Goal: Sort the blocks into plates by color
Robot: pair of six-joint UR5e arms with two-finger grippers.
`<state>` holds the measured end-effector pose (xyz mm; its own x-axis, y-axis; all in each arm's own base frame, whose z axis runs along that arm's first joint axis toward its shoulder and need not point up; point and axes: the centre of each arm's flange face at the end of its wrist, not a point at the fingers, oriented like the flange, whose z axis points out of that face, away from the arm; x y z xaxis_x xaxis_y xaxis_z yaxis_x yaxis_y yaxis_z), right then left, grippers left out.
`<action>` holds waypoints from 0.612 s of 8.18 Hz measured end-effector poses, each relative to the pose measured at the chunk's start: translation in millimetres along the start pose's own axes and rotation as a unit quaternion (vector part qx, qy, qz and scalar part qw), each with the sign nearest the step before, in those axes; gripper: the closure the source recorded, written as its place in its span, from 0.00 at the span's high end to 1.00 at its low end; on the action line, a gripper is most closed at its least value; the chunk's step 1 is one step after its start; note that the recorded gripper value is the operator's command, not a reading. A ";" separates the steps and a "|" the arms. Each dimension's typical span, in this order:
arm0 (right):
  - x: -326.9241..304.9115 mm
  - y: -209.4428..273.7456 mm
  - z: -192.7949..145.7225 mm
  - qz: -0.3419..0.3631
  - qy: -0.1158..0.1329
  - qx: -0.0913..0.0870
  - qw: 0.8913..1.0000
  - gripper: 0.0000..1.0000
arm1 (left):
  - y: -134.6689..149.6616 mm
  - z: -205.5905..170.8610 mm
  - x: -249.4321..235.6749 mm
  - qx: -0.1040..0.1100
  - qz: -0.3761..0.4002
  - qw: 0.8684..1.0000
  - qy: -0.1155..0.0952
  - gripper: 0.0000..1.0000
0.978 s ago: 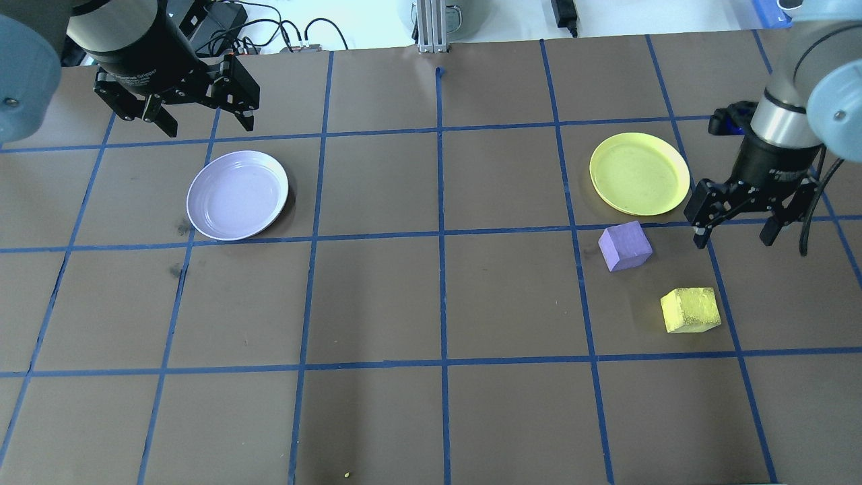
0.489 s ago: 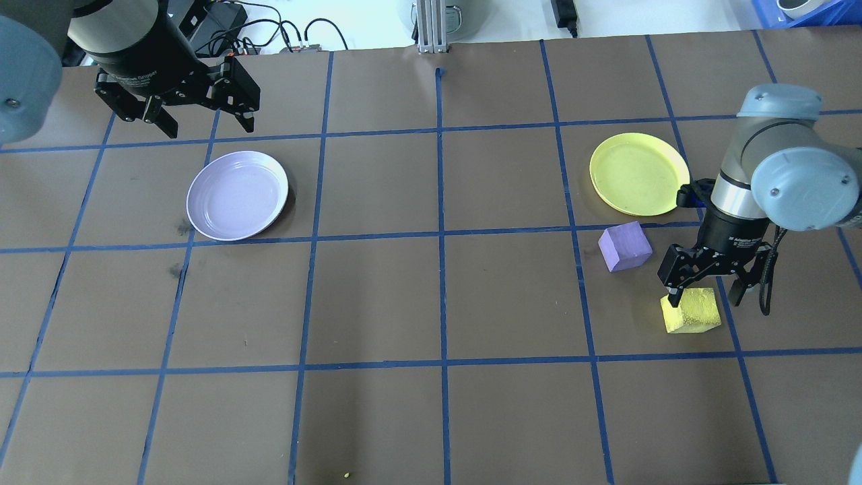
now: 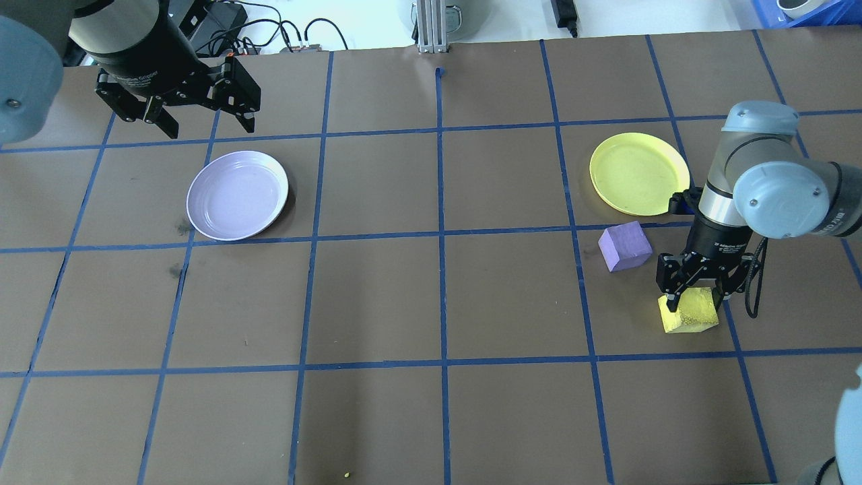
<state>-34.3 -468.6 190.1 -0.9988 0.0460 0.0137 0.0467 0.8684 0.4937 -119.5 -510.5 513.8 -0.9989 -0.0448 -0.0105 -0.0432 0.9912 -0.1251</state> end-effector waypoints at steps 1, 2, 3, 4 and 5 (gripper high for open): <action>0.2 -1.0 0.1 0.001 0.000 0.002 1.000 0.39 | -0.1 -0.1 0.1 0.000 0.000 1.000 0.000 1.00; 0.2 -1.0 -0.1 0.001 0.000 0.003 1.000 0.42 | -0.3 0.0 0.1 0.000 0.000 1.000 0.000 1.00; 0.7 -0.7 -3.5 0.001 0.002 0.008 1.000 0.41 | -0.6 0.1 -0.1 0.001 0.000 1.000 0.000 1.00; 2.3 0.6 -16.0 0.003 0.005 0.019 1.000 0.42 | -0.8 0.3 -0.4 0.000 0.000 1.000 0.000 1.00; 3.4 2.2 -38.7 0.004 0.008 0.038 0.999 0.43 | -1.1 0.6 -0.5 0.000 0.000 1.000 0.001 1.00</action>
<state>-37.9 -485.6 224.9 -0.9984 0.0459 0.0317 0.0550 0.9033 0.4254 -118.9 -511.7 513.3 -0.9989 -0.0452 -0.0094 -0.0436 0.9911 -0.1255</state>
